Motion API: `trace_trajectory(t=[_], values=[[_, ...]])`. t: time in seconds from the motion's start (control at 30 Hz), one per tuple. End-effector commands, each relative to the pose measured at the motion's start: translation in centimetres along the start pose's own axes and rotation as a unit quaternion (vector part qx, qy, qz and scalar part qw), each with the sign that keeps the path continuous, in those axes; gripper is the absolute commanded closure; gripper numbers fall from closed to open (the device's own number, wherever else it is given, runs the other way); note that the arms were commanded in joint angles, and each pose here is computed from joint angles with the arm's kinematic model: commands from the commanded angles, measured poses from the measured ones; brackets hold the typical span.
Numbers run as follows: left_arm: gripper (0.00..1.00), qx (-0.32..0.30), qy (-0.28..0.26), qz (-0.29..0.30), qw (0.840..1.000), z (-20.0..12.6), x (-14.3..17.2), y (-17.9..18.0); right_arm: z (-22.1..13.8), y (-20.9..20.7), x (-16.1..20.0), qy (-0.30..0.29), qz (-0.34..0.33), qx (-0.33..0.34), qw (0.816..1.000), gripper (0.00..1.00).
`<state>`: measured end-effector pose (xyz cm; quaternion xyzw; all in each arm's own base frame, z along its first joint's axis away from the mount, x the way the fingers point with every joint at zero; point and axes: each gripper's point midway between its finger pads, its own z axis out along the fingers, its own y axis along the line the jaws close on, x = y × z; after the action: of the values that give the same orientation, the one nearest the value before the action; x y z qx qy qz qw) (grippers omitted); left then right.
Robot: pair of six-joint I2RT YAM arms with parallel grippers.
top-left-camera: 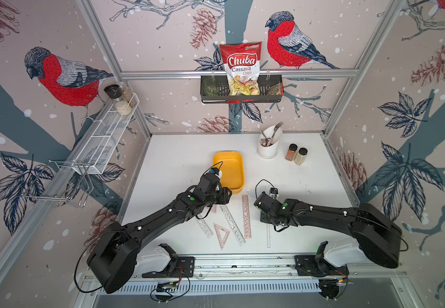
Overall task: Put the scattered rulers into the storage box
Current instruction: Pick up the ruler from the center of the board.
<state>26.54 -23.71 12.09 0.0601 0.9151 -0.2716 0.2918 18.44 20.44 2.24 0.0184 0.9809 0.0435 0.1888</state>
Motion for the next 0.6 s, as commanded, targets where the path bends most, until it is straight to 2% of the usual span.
trace_trajectory(t=[0.0, 0.3, 0.57], values=[[0.46, -0.017, -0.003, 0.012, 1.0, 0.0, -0.2, 0.5, 0.2, -1.4, 0.4, 0.001, 0.015, 0.036, 0.999, 0.66], [0.46, -0.032, -0.009, 0.012, 0.999, -0.2, -0.3, 1.1, 0.6, -0.7, 0.8, 0.003, 0.018, 0.015, 1.0, 0.86], [0.46, -0.043, -0.022, 0.004, 0.999, -0.6, -1.8, 1.5, 0.3, -0.6, -0.2, -0.008, 0.016, 0.008, 1.0, 0.94]])
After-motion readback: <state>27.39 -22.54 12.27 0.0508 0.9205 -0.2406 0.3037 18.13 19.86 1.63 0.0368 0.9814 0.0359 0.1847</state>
